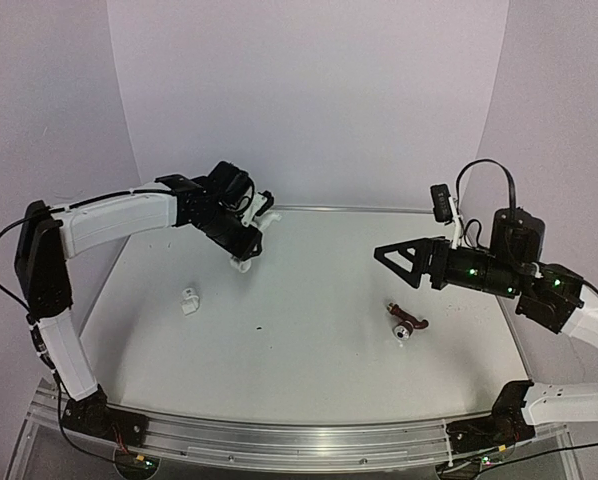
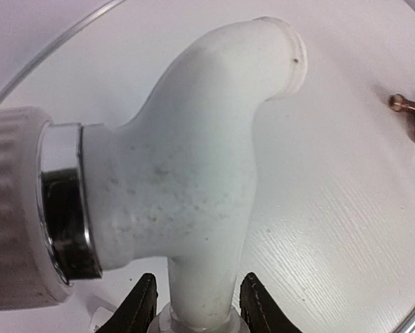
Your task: Install the water faucets
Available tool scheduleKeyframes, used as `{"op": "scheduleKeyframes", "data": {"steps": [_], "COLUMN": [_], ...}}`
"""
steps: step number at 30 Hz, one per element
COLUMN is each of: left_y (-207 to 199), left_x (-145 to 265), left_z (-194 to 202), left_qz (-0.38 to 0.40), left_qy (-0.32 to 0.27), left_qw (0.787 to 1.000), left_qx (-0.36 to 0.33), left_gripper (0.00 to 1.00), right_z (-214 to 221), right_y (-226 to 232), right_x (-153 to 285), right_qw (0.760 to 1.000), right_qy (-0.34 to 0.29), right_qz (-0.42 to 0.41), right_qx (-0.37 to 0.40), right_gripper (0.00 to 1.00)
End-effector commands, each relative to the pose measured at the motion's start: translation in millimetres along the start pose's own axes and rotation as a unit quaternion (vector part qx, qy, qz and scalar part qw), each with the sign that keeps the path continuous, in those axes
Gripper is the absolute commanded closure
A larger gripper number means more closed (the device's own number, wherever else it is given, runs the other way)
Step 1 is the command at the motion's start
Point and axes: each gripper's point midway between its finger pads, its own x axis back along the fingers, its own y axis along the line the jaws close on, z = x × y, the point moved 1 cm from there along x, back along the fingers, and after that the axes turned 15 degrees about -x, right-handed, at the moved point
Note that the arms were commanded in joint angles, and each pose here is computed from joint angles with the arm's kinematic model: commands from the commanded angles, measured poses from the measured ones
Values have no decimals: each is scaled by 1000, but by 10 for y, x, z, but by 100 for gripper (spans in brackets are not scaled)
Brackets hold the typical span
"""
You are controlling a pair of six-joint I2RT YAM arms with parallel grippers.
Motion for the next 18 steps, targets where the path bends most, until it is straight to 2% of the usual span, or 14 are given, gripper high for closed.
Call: {"op": "scheduleKeyframes", "data": {"steps": [1,7,11,18], "left_y": [203,122,116,131], "left_x": [-291,-1093,-1411,-1738], "left_z": [-209,-124,-122,-109], "left_qz": [37,86,91,89], "left_qy": [-33,13,28,51], "left_qw": [997,993,991,989], "left_qx": [55,76,90,107], "left_gripper": [80,78,77,72], "right_z": [-36,-44,-50,-34], "right_y": [-100,-195,-218,-254], "right_x": [38,106,130,144], "right_qw": [998,997,997,997], "right_qy": [-16,-26,-27,-24], "right_qz": [21,33,34,37], "right_qx": [54,62,62,58], "right_gripper": [2,2,2,2]}}
